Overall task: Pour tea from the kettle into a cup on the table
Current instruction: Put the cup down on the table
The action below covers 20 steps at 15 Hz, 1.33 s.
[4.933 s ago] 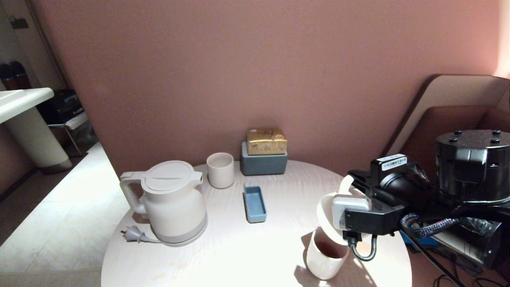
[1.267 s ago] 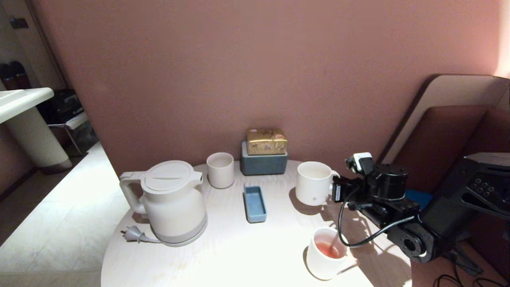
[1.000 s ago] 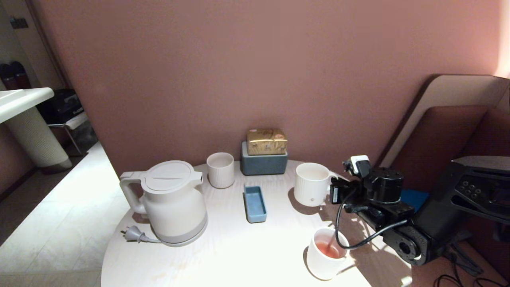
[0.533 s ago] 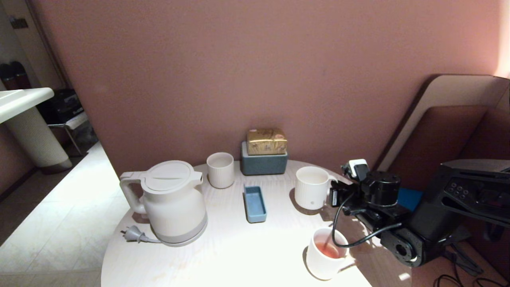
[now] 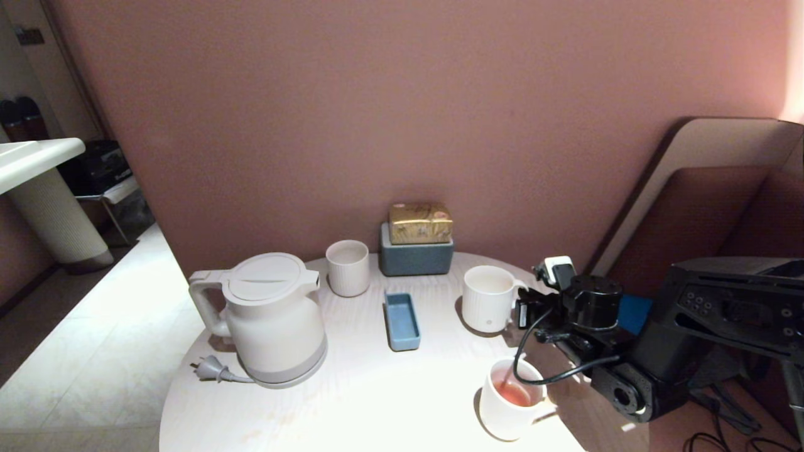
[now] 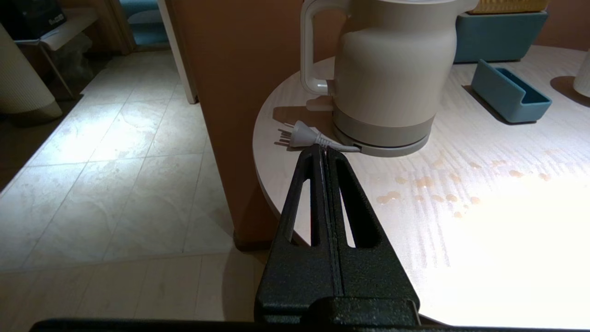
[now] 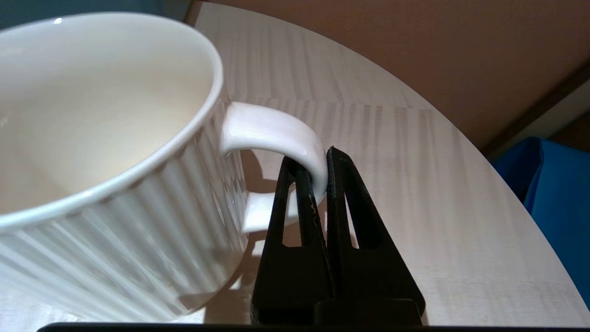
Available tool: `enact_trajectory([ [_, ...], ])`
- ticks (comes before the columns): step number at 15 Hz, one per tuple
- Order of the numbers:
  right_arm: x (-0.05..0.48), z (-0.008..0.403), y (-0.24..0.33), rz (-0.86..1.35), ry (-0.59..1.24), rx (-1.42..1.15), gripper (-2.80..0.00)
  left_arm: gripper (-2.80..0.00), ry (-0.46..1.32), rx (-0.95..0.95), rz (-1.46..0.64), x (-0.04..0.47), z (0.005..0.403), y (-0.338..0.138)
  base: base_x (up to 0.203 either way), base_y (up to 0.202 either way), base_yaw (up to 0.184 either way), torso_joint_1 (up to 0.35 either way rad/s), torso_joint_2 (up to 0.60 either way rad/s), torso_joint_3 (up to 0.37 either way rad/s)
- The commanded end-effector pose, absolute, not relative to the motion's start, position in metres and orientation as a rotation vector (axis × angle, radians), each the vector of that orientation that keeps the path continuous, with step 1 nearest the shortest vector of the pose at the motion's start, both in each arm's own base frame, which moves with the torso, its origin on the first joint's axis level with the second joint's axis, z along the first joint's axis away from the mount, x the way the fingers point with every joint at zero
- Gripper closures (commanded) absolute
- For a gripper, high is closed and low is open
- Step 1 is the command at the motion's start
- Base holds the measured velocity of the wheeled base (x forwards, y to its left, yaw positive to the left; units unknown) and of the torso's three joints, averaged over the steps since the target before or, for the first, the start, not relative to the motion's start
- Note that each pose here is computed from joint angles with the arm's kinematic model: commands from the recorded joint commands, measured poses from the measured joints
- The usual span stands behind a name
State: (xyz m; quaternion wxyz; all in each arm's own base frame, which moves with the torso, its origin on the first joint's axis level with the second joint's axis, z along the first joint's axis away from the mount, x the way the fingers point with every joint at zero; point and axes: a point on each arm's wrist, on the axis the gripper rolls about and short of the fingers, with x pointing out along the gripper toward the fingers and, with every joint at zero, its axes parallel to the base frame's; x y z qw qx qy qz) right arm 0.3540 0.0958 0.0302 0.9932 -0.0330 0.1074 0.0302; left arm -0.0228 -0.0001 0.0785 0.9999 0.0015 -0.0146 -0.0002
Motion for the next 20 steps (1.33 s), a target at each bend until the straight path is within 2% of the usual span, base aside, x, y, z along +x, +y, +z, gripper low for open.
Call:
enact_trajectory([
  [1,0.354,0.033,0.096,0.059,0.203,-0.064,0.00,0.00,-0.028,0.003,0.000,-0.023,0.079,0.000,0.000,0.000,0.000,0.000,0.00,0.000],
  [10,0.363,0.038,0.089,0.039,0.187,-0.051,0.00,0.00,-0.028,0.003,0.000,-0.023,0.079,0.000,0.000,0.000,0.000,0.000,0.00,0.000],
  [16,0.369,0.058,0.068,0.008,0.248,0.026,0.00,0.00,-0.028,0.003,0.000,-0.023,0.079,0.000,0.000,0.000,0.000,0.000,0.00,0.000],
  [20,0.376,0.058,0.066,0.055,0.246,0.031,0.00,0.00,-0.028,0.003,0.000,-0.023,0.079,0.000,0.000,0.000,0.000,0.000,0.00,0.000],
])
